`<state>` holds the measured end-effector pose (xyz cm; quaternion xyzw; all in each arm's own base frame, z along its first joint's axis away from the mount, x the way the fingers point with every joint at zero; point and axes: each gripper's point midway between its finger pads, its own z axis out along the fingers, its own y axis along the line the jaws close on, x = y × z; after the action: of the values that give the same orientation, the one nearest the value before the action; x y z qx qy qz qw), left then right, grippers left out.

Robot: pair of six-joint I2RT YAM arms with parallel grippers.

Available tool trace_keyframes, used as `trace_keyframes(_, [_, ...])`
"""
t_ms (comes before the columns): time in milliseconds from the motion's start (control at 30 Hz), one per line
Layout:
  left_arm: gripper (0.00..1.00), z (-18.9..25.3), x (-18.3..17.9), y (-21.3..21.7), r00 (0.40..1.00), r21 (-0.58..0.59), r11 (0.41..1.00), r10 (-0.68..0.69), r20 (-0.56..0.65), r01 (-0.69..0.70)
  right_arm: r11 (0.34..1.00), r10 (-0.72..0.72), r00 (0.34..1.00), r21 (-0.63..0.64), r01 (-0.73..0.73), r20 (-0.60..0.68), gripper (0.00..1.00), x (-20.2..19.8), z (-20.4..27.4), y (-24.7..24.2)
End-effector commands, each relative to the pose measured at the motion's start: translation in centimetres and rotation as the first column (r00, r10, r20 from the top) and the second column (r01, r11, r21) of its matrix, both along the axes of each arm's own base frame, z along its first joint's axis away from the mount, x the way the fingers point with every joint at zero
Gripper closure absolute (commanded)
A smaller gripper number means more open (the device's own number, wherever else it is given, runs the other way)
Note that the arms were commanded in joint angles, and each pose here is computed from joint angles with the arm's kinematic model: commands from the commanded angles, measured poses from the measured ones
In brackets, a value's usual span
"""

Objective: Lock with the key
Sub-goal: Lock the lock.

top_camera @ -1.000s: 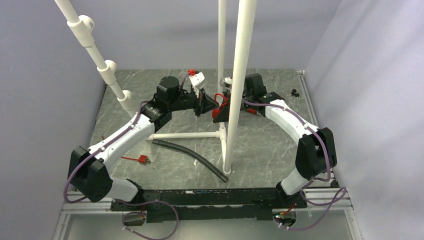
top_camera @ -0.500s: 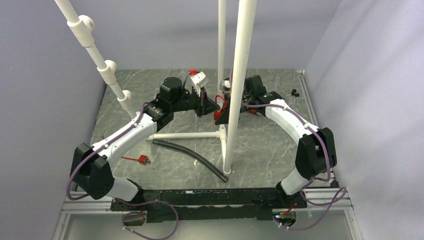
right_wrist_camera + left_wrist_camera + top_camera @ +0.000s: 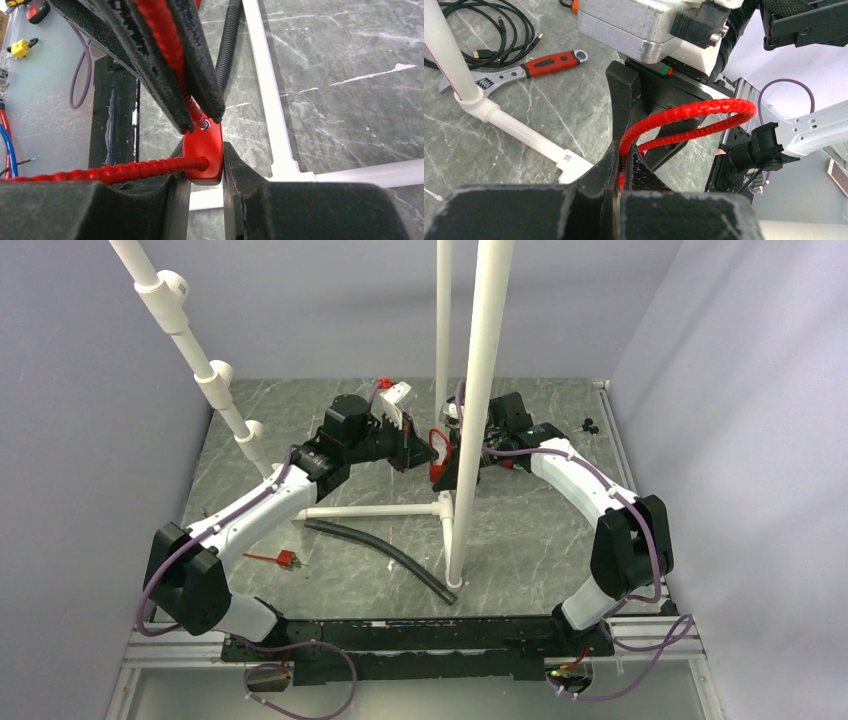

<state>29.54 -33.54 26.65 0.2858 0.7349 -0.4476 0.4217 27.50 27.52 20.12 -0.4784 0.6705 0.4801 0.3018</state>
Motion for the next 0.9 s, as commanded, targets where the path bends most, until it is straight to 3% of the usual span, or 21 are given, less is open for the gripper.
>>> trace_keyframes(0, [1.00,-9.4,-6.3,0.7,0.923,0.170,0.974,-0.078,-0.376,0.151,0.968,0.031,0.930,0.221,-0.119,0.365,1.00,2.0,11.2,1.5])
trace_keyframes(233, [1.00,-6.6,-6.4,0.0,0.945,0.132,0.956,-0.228,-0.233,0.263,0.966,0.031,0.960,0.239,-0.101,0.279,1.00,2.1,10.4,1.5])
trace_keyframes(367, [0.98,-5.2,-6.5,0.1,0.926,0.122,0.932,-0.312,-0.212,0.341,0.966,0.038,0.969,0.240,-0.098,0.242,1.00,1.6,9.8,1.3])
trace_keyframes(600, [0.76,-1.7,-5.3,1.5,0.921,-0.001,0.930,-0.363,-0.144,0.367,0.971,0.062,0.974,0.212,-0.109,0.217,1.00,0.7,8.4,0.8])
trace_keyframes(867, [0.50,1.9,-5.5,1.8,0.925,-0.040,0.924,-0.378,0.027,0.379,0.976,0.092,0.981,0.179,-0.122,0.170,1.00,0.3,6.6,0.7])
